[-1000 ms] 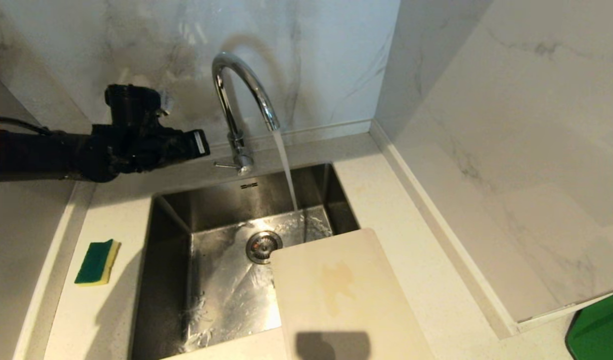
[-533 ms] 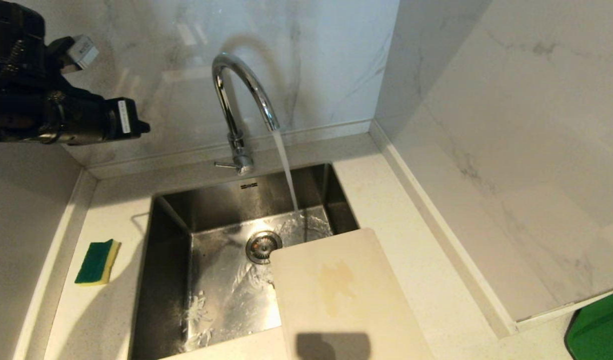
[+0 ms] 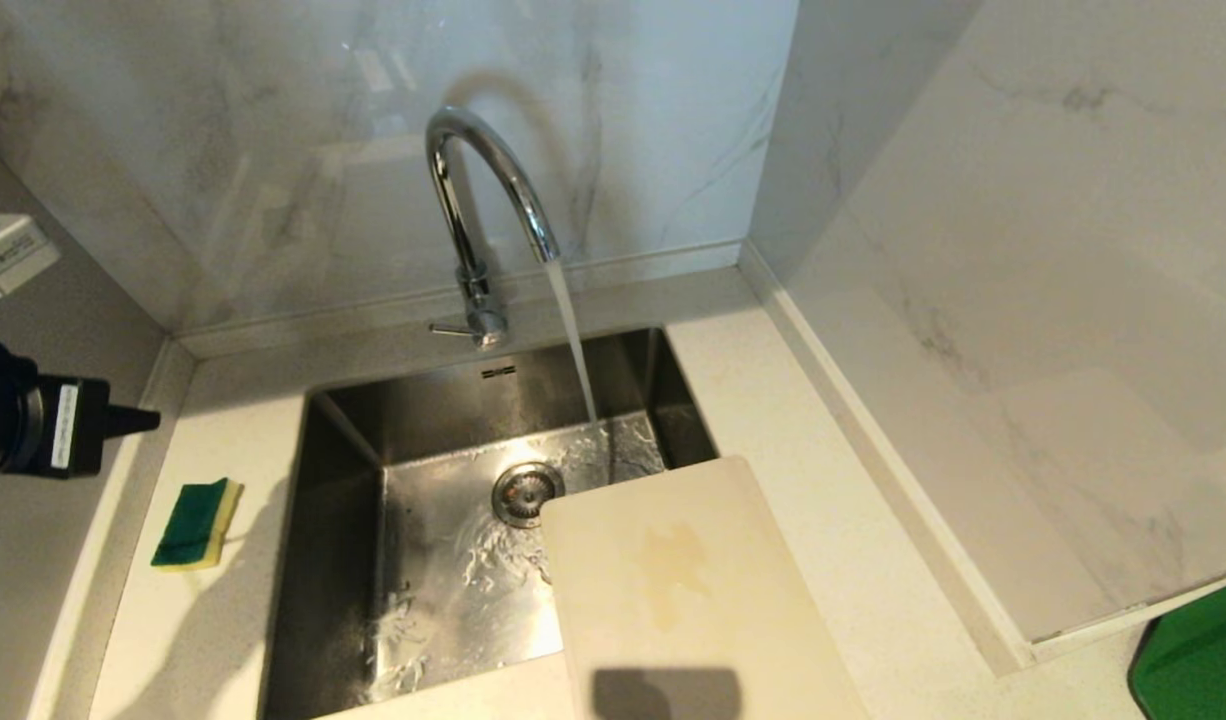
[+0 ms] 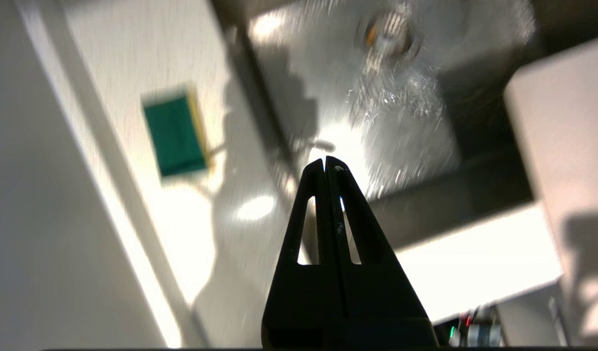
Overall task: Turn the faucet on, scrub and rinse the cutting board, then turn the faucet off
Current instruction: Pick up the cleaning cloth
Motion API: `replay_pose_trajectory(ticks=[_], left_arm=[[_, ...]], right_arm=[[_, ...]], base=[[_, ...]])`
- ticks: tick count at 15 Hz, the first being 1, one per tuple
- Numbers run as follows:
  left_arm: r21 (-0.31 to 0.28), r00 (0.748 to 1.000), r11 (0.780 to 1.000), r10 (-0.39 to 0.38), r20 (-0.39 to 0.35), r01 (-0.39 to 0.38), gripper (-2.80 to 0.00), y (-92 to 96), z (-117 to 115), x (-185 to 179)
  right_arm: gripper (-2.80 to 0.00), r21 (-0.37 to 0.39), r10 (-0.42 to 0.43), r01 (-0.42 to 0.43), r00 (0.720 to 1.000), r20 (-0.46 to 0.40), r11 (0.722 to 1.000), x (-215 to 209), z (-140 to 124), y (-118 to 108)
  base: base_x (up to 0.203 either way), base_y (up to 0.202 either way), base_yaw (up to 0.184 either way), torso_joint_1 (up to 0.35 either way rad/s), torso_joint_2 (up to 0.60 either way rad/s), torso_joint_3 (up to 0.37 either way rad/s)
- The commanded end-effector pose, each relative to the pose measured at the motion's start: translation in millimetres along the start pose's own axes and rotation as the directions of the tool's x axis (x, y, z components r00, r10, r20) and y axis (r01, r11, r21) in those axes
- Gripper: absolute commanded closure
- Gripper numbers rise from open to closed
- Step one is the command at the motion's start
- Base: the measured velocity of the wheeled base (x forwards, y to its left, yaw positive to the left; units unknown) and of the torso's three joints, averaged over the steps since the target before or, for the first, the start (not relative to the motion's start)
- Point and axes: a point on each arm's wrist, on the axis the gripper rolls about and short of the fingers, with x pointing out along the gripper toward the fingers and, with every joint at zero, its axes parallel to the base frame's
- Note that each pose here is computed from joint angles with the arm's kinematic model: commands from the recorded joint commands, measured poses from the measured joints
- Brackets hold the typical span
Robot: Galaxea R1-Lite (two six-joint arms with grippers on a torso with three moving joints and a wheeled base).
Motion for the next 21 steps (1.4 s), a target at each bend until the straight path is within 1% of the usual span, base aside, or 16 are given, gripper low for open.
replay_pose_trajectory(ticks=[1,2,5,6,8,9,11,13,16,18,21], left_arm=[[0.008,0.999,1.000,0.016,-0.050,-0.015,0.00,2.7,-30.5,-8.1],[0.014,0.997,1.000,0.026,-0.076,-0.025,0.00,2.9,-39.0,-5.5],[0.022,0.990,0.999,0.035,-0.138,-0.032,0.00,1.7,-48.7,8.5],[0.020,0.989,0.999,0.036,-0.142,-0.034,-2.80,0.6,-47.1,16.7],[0.000,0.988,0.999,0.054,-0.143,-0.054,-2.80,0.7,-42.4,38.1],[-0.013,0.983,0.997,0.078,-0.164,-0.081,-2.80,1.7,-41.7,50.9],[-0.052,0.968,0.987,0.137,-0.208,-0.151,-2.80,9.7,-41.0,76.2],[-0.082,0.951,0.974,0.185,-0.247,-0.211,-2.80,23.3,-42.8,104.5],[-0.116,0.931,0.952,0.244,-0.271,-0.283,-2.80,48.3,-46.0,148.4],[-0.122,0.919,0.944,0.259,-0.297,-0.305,-2.80,61.2,-49.3,165.7],[-0.142,0.921,0.939,0.264,-0.288,-0.313,-2.80,71.6,-42.2,178.2]], right_arm=[[0.00,0.000,0.000,0.000,1.000,0.001,1.000,0.0,0.1,0.0],[0.00,0.000,0.000,0.000,1.000,0.000,1.000,0.0,0.0,0.0],[0.00,0.000,0.000,0.000,1.000,-0.002,1.000,0.1,-0.4,0.0],[0.00,0.000,-0.001,0.001,1.000,0.000,1.000,0.0,-0.1,0.0],[0.00,0.000,0.000,0.000,1.000,0.001,1.000,0.0,0.1,0.0],[0.00,0.000,-0.001,0.001,1.000,-0.001,1.000,0.1,-0.4,0.0],[0.00,0.000,-0.001,0.001,1.000,0.000,1.000,0.0,-0.1,0.0],[0.00,0.000,0.000,0.000,1.000,0.000,1.000,0.0,-0.1,0.0],[0.00,0.000,-0.002,0.002,1.000,0.000,1.000,0.0,0.0,0.0],[0.00,0.000,0.000,0.000,1.000,-0.001,1.000,0.1,-0.3,0.0],[0.00,0.000,0.000,0.000,1.000,0.000,1.000,0.0,0.0,0.0]], base=[[0.000,0.000,0.000,0.000,0.00,0.000],[0.000,0.000,0.000,0.000,0.00,0.000],[0.000,0.000,0.000,0.000,0.00,0.000],[0.000,0.000,0.000,0.000,0.00,0.000],[0.000,0.000,0.000,0.000,0.00,0.000],[0.000,0.000,0.000,0.000,0.00,0.000],[0.000,0.000,0.000,0.000,0.00,0.000],[0.000,0.000,0.000,0.000,0.00,0.000],[0.000,0.000,0.000,0.000,0.00,0.000],[0.000,0.000,0.000,0.000,0.00,0.000],[0.000,0.000,0.000,0.000,0.00,0.000]])
